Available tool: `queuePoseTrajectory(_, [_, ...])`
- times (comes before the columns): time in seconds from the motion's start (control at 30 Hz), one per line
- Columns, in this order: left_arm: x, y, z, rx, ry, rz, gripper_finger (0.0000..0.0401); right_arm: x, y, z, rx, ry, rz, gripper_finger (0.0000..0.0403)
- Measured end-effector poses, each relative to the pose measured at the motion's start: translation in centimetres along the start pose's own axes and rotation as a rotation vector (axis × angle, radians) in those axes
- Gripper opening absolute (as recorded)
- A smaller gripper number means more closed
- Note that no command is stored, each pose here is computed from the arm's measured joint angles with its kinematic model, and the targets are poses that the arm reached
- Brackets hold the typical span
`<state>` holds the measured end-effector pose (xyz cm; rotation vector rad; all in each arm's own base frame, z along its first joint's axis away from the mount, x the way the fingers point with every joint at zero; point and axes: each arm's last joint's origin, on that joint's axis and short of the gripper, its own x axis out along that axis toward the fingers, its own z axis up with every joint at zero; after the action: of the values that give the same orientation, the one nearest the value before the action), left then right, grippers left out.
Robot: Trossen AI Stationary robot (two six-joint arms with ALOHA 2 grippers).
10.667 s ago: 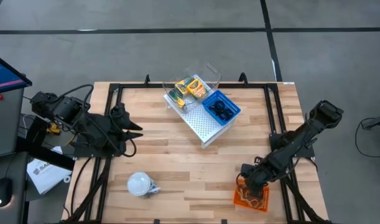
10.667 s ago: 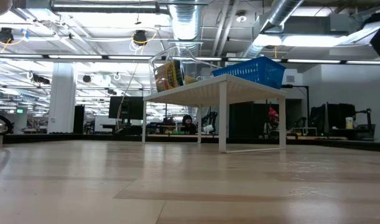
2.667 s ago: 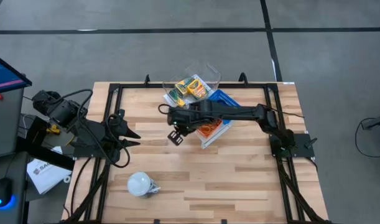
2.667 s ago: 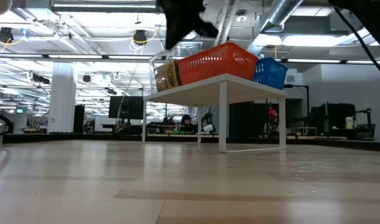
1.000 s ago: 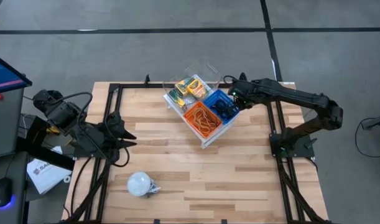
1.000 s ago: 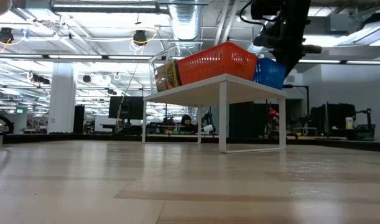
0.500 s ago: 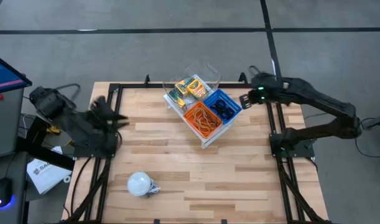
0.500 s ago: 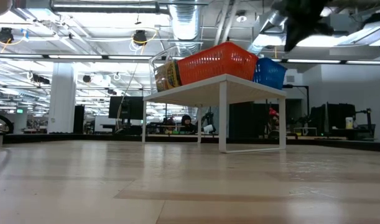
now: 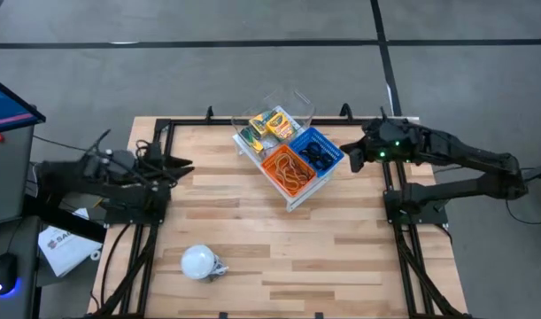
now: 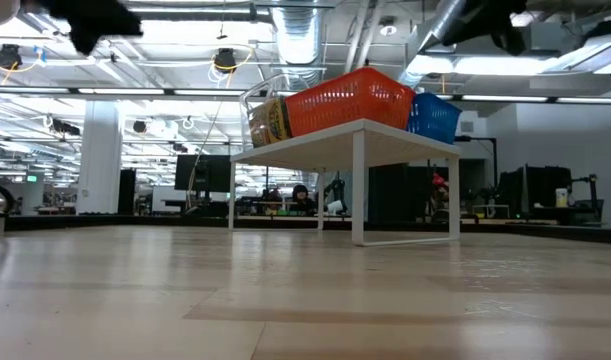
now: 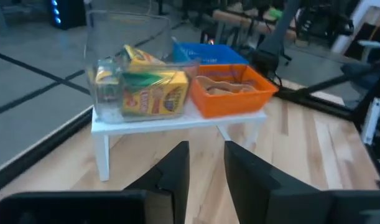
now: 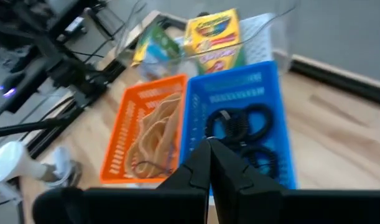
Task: Pick & Place Office Desk Supplies
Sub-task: Return to Home Position
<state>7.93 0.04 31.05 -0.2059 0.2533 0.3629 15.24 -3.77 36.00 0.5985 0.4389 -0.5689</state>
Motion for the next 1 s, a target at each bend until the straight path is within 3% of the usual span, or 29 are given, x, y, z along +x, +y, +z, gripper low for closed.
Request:
queuePoseTrajectory(0.2, [1.0,1.7,-4.4,0.001,-0.027,-0.073,0.0072,1.0,1.3,-0.6,0.008,-0.005,0.041,0.0000])
queuePoseTrajectory(0.3, [0.0,1.9,-4.1,0.009,-0.103,-0.153,0.0054,1.3,2.2,-0.6,0.003,-0.045,0.054,0.0000])
queuePoseTrajectory(0.4, [-1.1,2.2,-4.0,-0.003,-0.176,-0.159,0.0037,1.6,2.9,-0.6,-0.003,-0.074,0.061,0.0000])
queuePoseTrajectory(0.57, [0.5,1.9,-4.7,-0.024,-0.315,-0.196,0.0021,2.4,4.2,-0.7,-0.003,-0.120,0.076,0.0000])
queuePoseTrajectory(0.7, [2.7,1.8,-7.2,0.013,-0.232,-0.182,0.0020,3.0,5.1,-1.0,-0.004,-0.129,0.097,0.0000])
queuePoseTrajectory(1.0, [4.6,1.9,-11.1,0.011,-0.221,-0.237,0.0019,3.4,6.6,-2.2,-0.017,-0.098,0.127,0.0000])
